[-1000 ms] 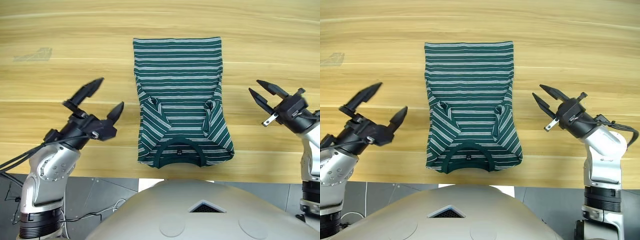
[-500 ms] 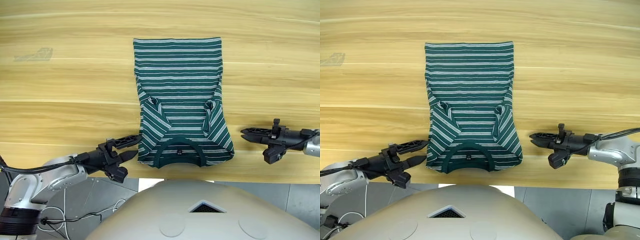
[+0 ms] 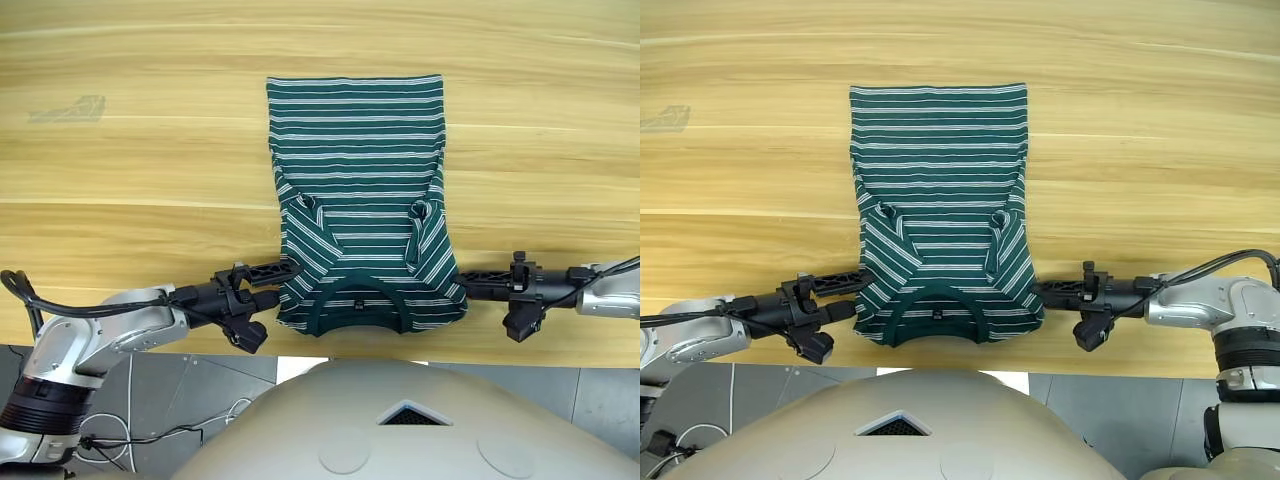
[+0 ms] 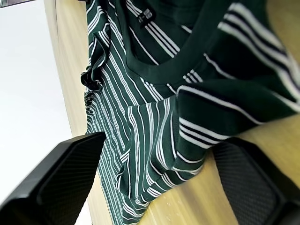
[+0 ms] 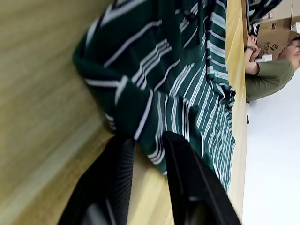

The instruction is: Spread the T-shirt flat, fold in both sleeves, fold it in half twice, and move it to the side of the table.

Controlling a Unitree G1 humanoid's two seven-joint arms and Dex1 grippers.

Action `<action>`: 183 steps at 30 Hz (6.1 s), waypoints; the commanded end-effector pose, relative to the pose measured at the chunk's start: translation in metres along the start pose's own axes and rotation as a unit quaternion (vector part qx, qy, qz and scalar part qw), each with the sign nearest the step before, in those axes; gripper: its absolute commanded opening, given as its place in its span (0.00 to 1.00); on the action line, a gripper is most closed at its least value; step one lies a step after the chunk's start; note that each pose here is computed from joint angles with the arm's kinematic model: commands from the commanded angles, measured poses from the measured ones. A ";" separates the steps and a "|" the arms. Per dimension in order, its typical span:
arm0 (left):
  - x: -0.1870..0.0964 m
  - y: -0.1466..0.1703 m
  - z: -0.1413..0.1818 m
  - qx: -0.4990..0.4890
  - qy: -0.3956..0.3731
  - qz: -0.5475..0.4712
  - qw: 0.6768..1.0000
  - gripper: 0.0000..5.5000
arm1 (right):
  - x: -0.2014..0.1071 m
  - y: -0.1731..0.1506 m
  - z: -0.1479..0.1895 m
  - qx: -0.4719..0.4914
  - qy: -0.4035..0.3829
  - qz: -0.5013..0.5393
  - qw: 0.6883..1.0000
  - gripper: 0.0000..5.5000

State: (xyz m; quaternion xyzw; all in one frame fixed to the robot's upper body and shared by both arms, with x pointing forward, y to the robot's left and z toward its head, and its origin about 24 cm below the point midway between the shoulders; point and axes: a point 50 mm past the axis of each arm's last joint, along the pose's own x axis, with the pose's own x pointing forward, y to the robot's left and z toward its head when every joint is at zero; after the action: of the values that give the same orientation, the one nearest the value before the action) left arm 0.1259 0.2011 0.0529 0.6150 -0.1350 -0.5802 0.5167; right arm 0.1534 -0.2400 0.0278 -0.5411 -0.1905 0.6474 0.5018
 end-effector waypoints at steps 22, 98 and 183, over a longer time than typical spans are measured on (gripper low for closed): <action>-0.002 -0.043 0.007 -0.024 -0.006 -0.142 0.990 0.14 | 0.010 0.008 0.009 0.050 -0.007 -0.005 0.999 0.00; 0.007 0.067 -0.164 -0.569 0.076 0.347 0.741 0.00 | 0.056 -0.129 -0.136 0.506 0.084 -0.234 0.826 0.00; -0.032 0.086 -0.084 -0.310 0.147 0.452 0.824 0.58 | 0.064 -0.082 0.021 0.180 0.004 -0.119 0.976 0.31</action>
State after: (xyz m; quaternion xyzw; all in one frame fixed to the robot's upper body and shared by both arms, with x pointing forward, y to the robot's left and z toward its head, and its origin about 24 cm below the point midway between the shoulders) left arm 0.2439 0.2124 0.1123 0.2545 -0.1124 -0.1770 0.9440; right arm 0.1847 -0.1293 0.0632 -0.4510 -0.1246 0.6210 0.6288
